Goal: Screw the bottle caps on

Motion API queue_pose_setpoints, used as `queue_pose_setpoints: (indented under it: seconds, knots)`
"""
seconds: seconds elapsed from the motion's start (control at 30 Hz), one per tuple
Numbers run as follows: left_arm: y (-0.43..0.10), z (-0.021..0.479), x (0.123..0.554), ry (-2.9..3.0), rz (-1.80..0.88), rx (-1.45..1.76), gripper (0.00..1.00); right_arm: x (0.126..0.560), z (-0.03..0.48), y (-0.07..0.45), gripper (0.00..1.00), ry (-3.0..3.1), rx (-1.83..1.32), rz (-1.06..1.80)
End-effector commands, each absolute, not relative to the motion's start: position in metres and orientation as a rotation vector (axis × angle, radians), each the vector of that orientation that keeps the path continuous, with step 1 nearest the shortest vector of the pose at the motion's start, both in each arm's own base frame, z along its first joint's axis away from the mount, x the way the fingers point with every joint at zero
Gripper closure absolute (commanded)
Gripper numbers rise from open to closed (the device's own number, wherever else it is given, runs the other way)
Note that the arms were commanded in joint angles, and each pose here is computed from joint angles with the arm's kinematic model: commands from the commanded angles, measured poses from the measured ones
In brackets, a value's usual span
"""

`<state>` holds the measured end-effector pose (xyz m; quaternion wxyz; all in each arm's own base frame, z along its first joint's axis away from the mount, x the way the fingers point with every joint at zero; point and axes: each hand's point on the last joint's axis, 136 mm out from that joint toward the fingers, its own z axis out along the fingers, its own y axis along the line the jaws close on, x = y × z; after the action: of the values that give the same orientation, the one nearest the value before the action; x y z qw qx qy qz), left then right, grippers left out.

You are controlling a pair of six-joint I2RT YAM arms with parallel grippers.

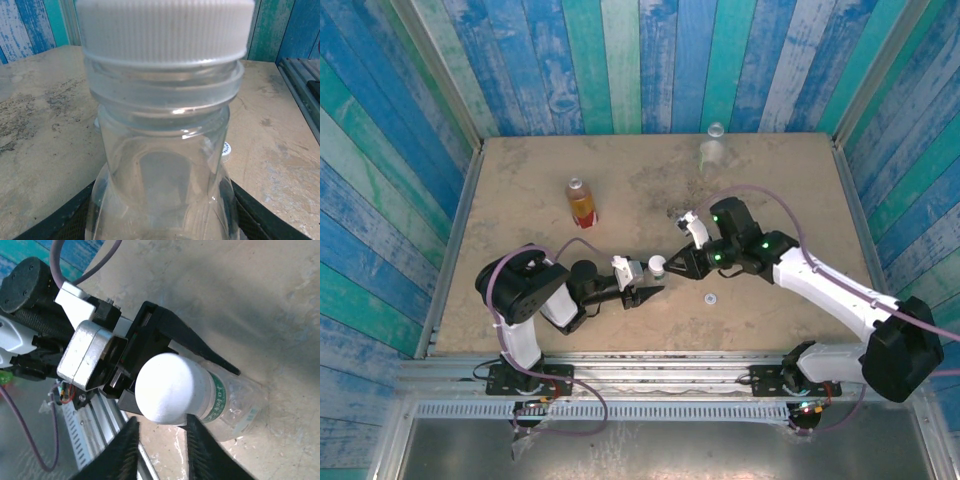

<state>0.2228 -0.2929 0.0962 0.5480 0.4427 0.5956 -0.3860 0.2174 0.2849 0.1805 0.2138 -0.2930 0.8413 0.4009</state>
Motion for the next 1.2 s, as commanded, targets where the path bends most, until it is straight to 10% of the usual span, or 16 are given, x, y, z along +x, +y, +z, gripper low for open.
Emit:
queue_pose_setpoints:
  seconds: [0.0,0.13,0.33,1.17]
  knots:
    - [-0.292,0.085,0.222,1.465,-0.936,1.049,0.47,0.223,0.198,0.282,0.59,2.208,-0.944,1.029]
    - [-0.296,0.103,0.212,1.403,-0.987,1.083,0.47,0.213,0.206,0.275,0.31,1.996,-1.24,0.885]
    - [-0.301,0.133,0.2,1.329,-1.036,1.145,0.47,0.195,0.242,0.277,0.19,1.697,-1.42,0.892]
    - [-0.297,0.177,0.167,1.206,-1.075,1.277,0.46,0.16,0.251,0.308,0.4,1.522,-1.757,1.017]
